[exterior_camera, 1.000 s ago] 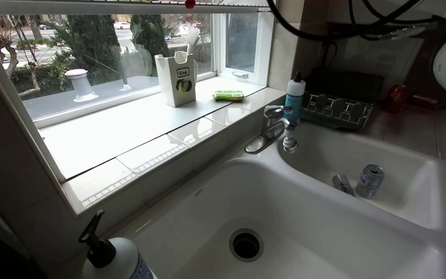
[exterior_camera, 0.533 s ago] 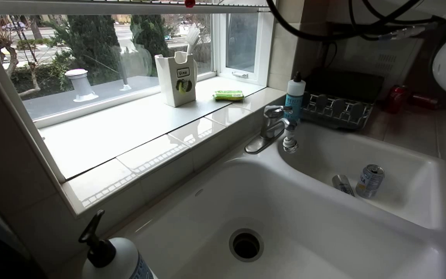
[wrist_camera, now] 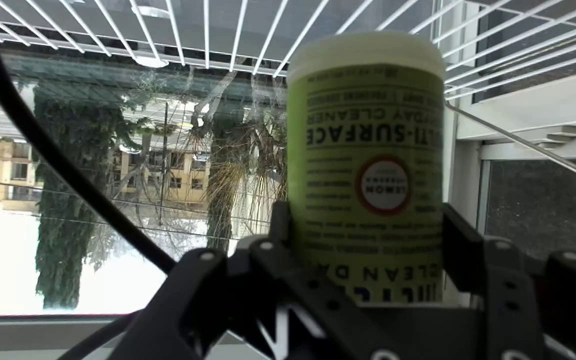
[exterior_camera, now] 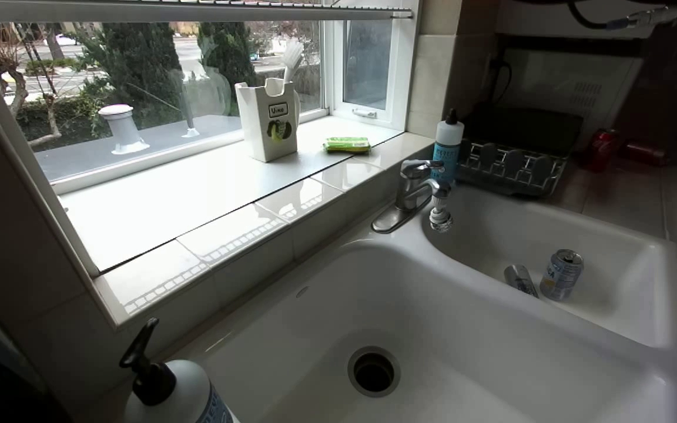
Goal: Shift the yellow bottle to the sink
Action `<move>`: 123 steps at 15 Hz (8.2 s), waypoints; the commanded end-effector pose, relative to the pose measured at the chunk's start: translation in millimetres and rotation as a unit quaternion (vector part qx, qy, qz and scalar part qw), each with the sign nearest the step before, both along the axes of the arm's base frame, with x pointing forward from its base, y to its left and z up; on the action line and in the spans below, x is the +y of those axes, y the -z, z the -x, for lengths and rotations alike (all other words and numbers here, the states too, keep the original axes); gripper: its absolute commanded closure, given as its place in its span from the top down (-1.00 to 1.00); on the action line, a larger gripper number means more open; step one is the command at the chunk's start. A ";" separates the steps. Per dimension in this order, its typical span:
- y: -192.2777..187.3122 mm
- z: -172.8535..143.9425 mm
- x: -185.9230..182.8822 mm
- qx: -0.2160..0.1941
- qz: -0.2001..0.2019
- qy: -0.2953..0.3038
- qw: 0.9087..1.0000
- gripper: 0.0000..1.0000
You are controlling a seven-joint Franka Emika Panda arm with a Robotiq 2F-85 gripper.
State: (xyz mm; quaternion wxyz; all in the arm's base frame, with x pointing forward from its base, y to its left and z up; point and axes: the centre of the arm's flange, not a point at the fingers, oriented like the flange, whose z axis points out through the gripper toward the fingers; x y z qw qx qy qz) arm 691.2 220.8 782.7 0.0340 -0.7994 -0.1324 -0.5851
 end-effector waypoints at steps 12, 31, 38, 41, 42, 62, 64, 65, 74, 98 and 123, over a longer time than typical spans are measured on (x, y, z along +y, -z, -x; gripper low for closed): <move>13.2 127.7 1.8 0.158 0.131 0.040 0.978 -0.09; 61.0 183.2 26.2 0.237 0.156 -0.022 0.959 0.41; 93.7 180.6 18.0 0.245 0.131 0.015 0.960 -0.09; 126.0 181.1 22.9 0.239 0.103 0.067 0.963 -0.09; 136.8 181.0 24.0 0.237 0.095 0.081 0.964 -0.09; 225.4 198.3 -66.5 0.222 0.113 0.068 0.966 -0.09; 228.4 189.2 -65.3 0.233 0.109 0.081 0.963 -0.09; 230.9 185.9 -61.5 0.239 0.109 0.093 0.960 -0.09; 249.7 188.9 -13.7 0.266 0.097 0.218 0.934 -0.09; 323.2 118.7 1.2 0.231 0.041 0.390 0.890 -0.09; 380.9 83.4 -18.0 0.194 0.042 0.473 0.859 -0.09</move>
